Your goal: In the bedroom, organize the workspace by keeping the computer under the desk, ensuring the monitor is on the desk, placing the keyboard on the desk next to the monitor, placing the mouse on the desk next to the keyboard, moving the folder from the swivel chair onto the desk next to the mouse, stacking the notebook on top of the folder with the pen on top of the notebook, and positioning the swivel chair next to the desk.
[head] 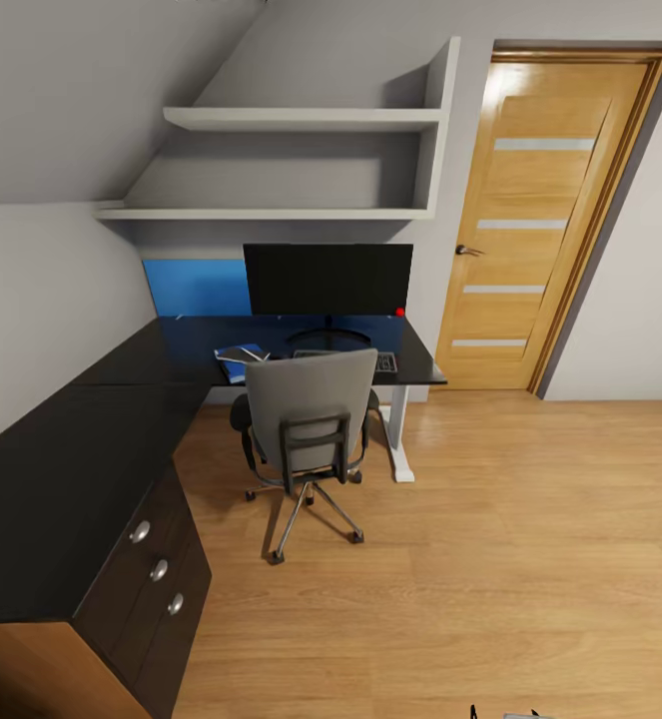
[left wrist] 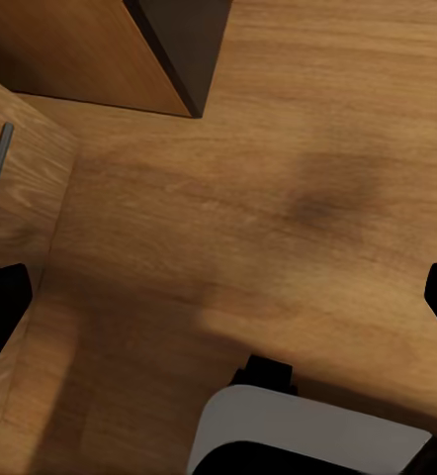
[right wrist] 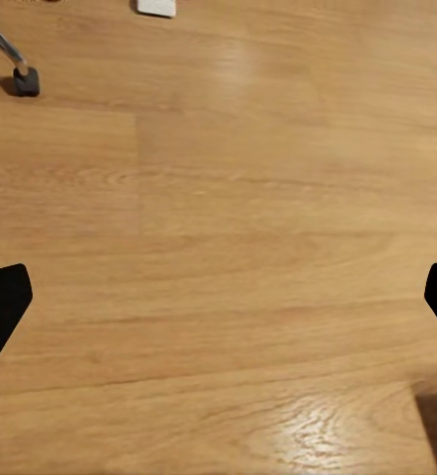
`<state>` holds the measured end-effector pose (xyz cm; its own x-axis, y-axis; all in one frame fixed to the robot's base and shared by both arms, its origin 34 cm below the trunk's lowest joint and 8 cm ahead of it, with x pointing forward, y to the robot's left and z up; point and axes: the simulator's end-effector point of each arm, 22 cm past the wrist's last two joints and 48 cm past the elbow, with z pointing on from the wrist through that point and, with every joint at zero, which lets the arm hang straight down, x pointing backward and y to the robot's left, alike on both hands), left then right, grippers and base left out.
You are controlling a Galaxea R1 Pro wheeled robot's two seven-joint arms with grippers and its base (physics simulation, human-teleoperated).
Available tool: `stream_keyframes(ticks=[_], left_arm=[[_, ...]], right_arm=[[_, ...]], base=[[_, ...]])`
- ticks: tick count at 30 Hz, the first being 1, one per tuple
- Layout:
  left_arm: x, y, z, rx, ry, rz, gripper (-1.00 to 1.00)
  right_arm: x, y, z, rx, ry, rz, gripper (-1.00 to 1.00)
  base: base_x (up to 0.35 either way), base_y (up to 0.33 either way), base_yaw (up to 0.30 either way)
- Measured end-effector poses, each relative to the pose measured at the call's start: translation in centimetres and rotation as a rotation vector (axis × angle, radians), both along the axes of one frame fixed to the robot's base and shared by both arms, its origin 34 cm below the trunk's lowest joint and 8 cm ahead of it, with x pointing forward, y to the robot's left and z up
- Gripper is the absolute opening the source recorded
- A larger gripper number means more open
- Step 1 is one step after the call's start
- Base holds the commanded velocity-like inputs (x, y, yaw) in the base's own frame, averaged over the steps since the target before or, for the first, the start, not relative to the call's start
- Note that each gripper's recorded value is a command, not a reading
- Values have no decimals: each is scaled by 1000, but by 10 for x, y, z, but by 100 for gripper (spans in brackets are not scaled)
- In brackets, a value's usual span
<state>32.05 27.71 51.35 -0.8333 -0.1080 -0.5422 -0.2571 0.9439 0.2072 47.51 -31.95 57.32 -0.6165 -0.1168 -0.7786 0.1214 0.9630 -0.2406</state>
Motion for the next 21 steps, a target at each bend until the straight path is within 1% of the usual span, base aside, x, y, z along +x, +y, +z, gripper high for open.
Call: stream_keyframes(ticks=[11, 21], left_arm=[[-1, -5, 16, -11, 5, -6, 100], [-1, -5, 30, -10, 4, -8, 100]], right_arm=[[-1, 0, 17, 0, 0, 0, 100], [-1, 0, 31, 0, 1, 0, 100]], base=[[0, 0, 0], [0, 0, 0]])
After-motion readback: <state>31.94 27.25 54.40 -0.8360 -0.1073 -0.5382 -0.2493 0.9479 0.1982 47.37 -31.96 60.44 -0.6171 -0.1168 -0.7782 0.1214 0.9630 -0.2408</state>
